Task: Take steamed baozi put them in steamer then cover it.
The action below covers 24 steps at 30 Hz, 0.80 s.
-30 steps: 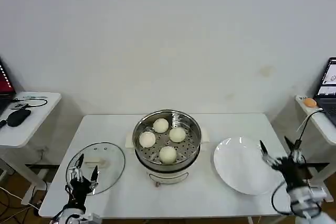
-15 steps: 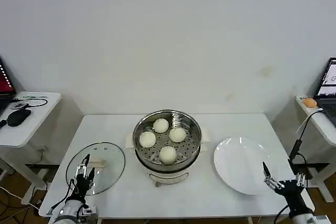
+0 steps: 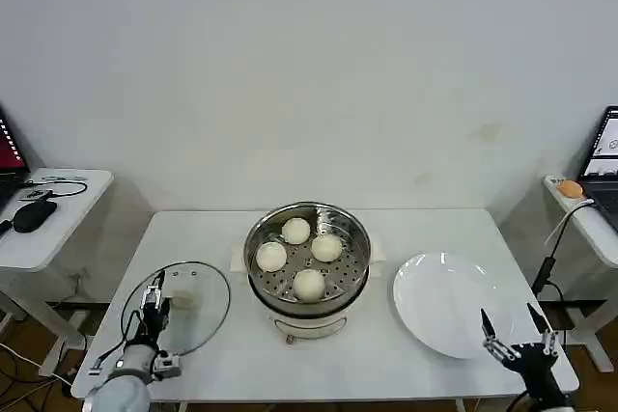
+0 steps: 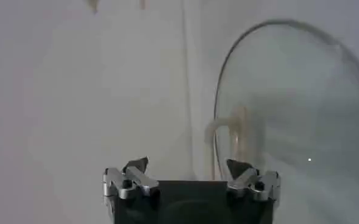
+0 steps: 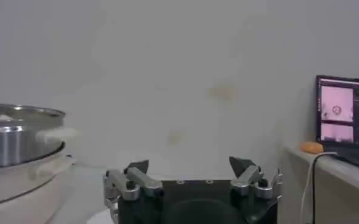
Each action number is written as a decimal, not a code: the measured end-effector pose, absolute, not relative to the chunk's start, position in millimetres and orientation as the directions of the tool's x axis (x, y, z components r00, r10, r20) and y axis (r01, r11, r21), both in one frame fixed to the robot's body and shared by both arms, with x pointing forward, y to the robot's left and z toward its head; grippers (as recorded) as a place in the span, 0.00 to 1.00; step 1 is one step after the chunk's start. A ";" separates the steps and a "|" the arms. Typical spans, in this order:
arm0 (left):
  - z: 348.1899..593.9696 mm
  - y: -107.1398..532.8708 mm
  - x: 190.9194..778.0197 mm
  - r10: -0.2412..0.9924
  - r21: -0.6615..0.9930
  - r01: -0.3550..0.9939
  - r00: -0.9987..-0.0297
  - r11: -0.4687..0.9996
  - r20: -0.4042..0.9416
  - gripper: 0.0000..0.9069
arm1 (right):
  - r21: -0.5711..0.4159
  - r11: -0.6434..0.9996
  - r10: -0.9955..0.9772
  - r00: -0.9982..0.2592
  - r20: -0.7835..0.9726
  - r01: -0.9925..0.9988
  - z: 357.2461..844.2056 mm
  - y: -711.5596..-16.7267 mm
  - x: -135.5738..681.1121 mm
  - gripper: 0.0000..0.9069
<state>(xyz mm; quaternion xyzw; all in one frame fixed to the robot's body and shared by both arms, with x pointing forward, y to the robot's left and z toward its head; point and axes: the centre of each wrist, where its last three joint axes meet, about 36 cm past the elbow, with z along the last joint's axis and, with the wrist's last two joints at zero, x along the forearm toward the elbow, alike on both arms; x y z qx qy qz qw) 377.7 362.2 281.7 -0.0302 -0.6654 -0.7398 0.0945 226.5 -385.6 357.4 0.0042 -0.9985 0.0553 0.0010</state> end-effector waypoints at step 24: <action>275.4 364.6 402.4 -0.092 0.983 0.155 -0.985 -0.101 0.146 0.00 | -0.119 0.993 0.004 -1.000 -0.006 0.004 355.1 -384.4 222.4 1.00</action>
